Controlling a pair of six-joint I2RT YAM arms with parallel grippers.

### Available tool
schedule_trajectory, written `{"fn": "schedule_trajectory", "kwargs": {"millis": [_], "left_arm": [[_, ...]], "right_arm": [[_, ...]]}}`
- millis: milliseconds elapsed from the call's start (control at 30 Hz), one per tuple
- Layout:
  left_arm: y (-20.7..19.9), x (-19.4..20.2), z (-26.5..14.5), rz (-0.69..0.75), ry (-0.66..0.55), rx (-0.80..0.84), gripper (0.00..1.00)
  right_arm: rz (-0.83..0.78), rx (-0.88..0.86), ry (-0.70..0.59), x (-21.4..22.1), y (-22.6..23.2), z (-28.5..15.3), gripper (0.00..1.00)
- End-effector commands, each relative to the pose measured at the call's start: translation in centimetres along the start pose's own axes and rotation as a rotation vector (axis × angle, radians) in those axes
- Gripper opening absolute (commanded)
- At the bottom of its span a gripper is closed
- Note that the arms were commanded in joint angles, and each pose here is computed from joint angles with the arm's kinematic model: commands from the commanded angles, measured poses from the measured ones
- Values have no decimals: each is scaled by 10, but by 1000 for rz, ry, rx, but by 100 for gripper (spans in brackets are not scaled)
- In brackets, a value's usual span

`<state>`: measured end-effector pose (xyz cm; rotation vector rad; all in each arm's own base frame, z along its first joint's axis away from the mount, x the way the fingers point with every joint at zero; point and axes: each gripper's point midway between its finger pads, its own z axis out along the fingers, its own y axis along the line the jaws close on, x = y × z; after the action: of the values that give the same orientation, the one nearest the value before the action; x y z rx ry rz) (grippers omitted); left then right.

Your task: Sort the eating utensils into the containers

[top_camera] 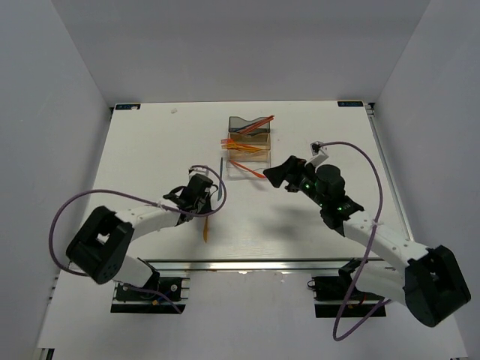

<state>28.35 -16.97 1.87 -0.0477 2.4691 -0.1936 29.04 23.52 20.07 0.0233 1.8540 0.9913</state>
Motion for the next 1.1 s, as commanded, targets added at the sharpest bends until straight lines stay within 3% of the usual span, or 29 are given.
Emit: {"fn": "schedule_trajectory", "kwargs": {"millis": [0,133,267,733,833,867,967,1033,1067], "left_arm": [[-22,-15,-25,-6,-103,115,0],[-40,-28,-50,26,-198,217,0],[-60,-30,-67,47,-225,330,0],[-101,-59,-116,79,-311,550,0],[-105,-60,-118,96,-299,561,0],[-106,-60,-117,100,-299,559,0],[-107,-62,-118,101,-302,561,0],[-107,-64,-119,106,-306,558,0],[-109,-68,-121,107,-312,563,0]], "right_arm": [[125,-56,12,4,18,14,89],[166,-65,90,39,47,39,89],[193,-64,24,45,67,54,87],[218,-131,122,89,86,84,75],[221,-176,129,93,95,86,65],[218,-194,132,94,99,85,54],[211,-232,116,93,110,84,35],[215,-242,111,93,114,84,26],[217,-242,109,94,114,84,12]]}}
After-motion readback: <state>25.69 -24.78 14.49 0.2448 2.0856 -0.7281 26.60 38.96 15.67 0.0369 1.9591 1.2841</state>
